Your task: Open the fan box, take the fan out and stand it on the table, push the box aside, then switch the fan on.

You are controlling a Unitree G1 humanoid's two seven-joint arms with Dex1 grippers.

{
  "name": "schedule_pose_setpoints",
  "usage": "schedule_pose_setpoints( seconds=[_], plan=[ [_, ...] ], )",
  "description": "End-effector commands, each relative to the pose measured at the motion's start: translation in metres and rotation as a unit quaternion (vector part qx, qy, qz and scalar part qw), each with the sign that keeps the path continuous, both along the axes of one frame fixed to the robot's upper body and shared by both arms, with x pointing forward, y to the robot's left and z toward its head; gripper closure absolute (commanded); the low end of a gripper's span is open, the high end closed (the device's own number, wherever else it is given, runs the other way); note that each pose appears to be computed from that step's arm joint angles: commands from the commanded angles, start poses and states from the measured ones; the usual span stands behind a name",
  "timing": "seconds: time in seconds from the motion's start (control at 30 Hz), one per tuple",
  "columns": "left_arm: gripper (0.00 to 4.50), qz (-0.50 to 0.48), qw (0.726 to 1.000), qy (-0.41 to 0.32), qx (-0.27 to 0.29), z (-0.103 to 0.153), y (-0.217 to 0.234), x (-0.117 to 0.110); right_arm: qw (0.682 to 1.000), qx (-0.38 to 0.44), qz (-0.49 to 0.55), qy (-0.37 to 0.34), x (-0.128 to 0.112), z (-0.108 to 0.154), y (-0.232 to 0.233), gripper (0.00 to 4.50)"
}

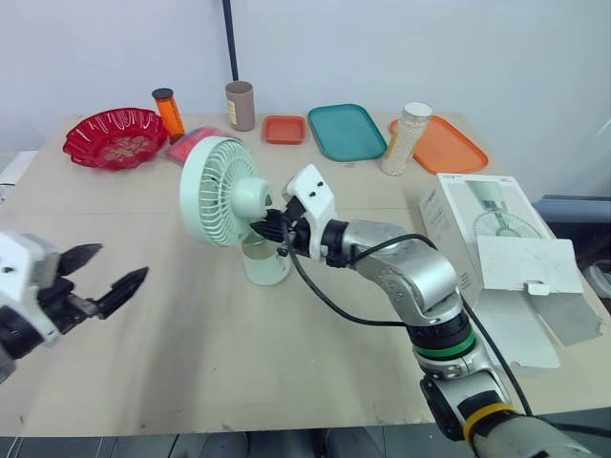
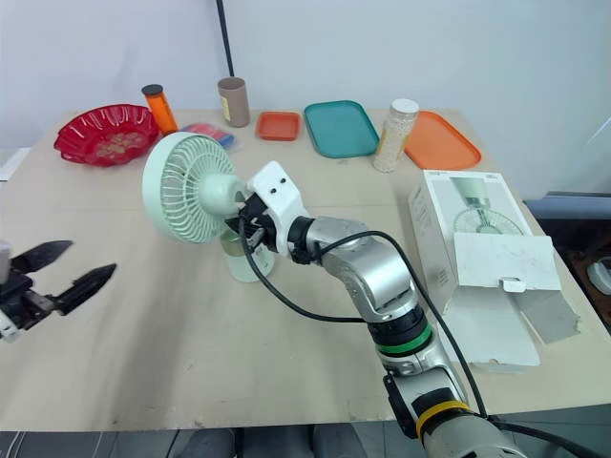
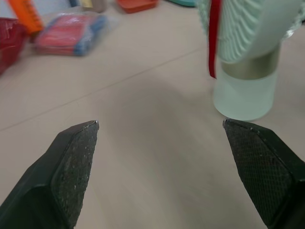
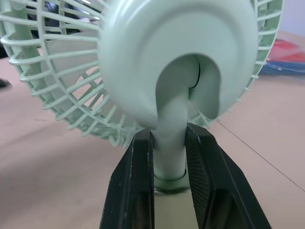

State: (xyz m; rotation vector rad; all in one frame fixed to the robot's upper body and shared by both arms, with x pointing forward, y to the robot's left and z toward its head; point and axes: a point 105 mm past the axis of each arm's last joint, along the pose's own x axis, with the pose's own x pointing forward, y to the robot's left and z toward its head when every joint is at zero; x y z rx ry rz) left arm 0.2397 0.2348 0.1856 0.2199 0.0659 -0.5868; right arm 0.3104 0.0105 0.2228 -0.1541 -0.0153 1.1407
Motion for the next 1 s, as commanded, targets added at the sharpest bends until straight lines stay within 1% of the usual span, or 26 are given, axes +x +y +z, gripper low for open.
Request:
schedule_pose_setpoints(
  seconds=[0.03, 0.13, 0.17, 0.27, 0.33, 0.4, 0.53, 0.67, 0.73, 1.0],
  plan=[
    [0.05, -0.089, 0.996, -0.014, 0.021, -0.003, -0.021, 0.012, 0.993, 0.039, 0.093, -0.063, -0.037, 0.029, -0.013, 4.11],
    [0.05, -0.130, 0.991, -0.021, 0.026, -0.005, -0.035, 0.021, 0.991, 0.023, 0.112, -0.066, -0.039, 0.020, -0.023, 4.11],
    [0.05, -0.153, 0.987, -0.024, 0.035, -0.009, -0.040, 0.019, 0.990, 0.020, 0.117, -0.070, -0.040, 0.018, -0.025, 4.11],
    [0.05, -0.224, 0.973, -0.005, 0.050, -0.024, -0.055, 0.009, 0.987, 0.027, 0.144, -0.065, -0.046, 0.013, -0.035, 4.11],
    [0.05, -0.276, 0.959, 0.010, 0.065, -0.033, -0.061, -0.004, 0.985, 0.033, 0.154, -0.067, -0.050, 0.011, -0.040, 4.11],
    [0.05, -0.301, 0.950, 0.018, 0.074, -0.039, -0.062, -0.010, 0.985, 0.037, 0.160, -0.060, -0.052, 0.009, -0.042, 4.11],
    [0.05, -0.300, 0.951, 0.013, 0.073, -0.042, -0.060, -0.006, 0.984, 0.039, 0.159, -0.063, -0.053, 0.002, -0.047, 4.11],
    [0.05, -0.302, 0.950, 0.012, 0.079, -0.046, -0.056, -0.003, 0.983, 0.038, 0.160, -0.082, -0.057, -0.007, -0.048, 4.11],
    [0.05, -0.306, 0.948, 0.010, 0.084, -0.046, -0.056, -0.001, 0.982, 0.039, 0.157, -0.096, -0.056, -0.009, -0.047, 4.11],
    [0.05, -0.337, 0.937, 0.021, 0.087, -0.049, -0.064, 0.005, 0.978, 0.031, 0.178, -0.108, -0.057, -0.016, -0.048, 4.11]
  ],
)
